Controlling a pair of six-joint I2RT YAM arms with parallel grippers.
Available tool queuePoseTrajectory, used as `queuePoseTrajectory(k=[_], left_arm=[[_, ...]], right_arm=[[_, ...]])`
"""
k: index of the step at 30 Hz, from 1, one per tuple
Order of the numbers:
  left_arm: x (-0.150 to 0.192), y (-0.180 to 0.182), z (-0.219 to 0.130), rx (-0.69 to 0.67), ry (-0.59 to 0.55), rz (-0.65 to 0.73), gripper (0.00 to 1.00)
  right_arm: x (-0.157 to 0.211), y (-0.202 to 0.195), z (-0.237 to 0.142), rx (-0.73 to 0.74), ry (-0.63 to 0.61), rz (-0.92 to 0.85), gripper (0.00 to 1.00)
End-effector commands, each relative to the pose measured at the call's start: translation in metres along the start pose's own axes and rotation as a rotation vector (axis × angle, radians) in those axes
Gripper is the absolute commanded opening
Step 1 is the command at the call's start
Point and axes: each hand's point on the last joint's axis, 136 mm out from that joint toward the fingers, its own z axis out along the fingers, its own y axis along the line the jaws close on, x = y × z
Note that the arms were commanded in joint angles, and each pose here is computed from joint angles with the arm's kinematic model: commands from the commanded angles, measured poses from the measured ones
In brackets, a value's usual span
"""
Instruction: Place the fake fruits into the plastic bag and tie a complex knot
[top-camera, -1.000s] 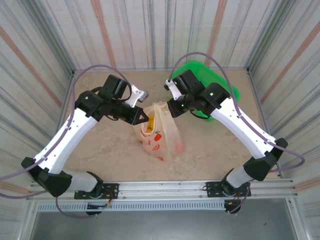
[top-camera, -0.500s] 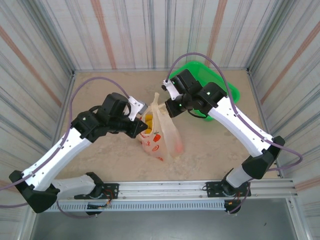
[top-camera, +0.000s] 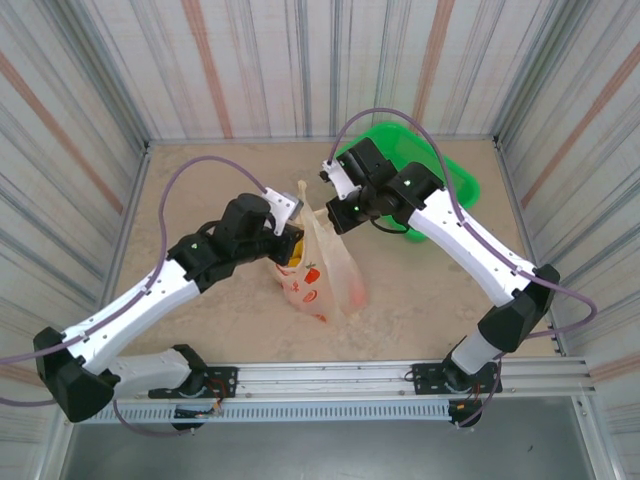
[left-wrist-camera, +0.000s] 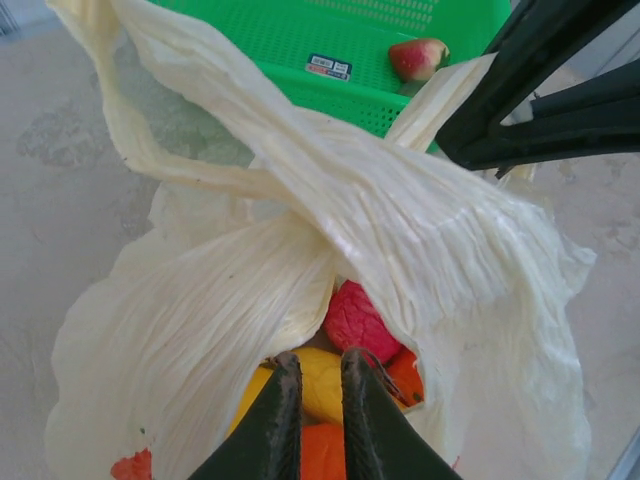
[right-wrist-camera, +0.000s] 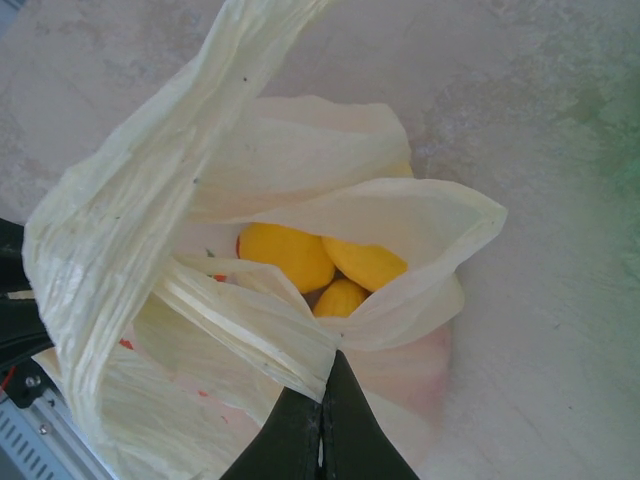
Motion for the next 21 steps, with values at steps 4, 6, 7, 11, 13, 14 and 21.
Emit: queuePoseTrajectory(k=[4, 6, 7, 11, 13, 14, 21], left_arm=[[-0.016, 0.003, -0.039, -0.028, -0.147, 0.000, 0.23], [-0.014, 0.000, -0.053, -0.003, -0.160, -0.021, 0.24], [-0.014, -0.005, -0.057, 0.025, -0.164, -0.020, 0.27], [-0.015, -0.035, -0.067, 0.197, -0.133, -0.036, 0.45], [-0.013, -0.041, -0.062, 0.235, -0.103, -0.079, 0.53], [-0.012, -0.043, -0.057, 0.241, -0.088, -0.109, 0.55], [-0.029, -0.047, -0.019, 0.212, -0.101, -0.178, 0.67]], right_arm=[[-0.002, 0.008, -0.016, -0.076, -0.035, 0.019, 0.00], [-0.002, 0.016, -0.022, -0.139, -0.046, 0.050, 0.00], [-0.003, 0.020, -0.025, -0.170, -0.048, 0.068, 0.00], [-0.010, 0.029, -0.037, -0.237, -0.088, 0.110, 0.00], [-0.010, 0.030, -0.037, -0.244, -0.081, 0.112, 0.00], [-0.009, 0.030, -0.036, -0.245, -0.075, 0.115, 0.00], [-0.003, 0.030, -0.027, -0.243, -0.044, 0.121, 0.00]])
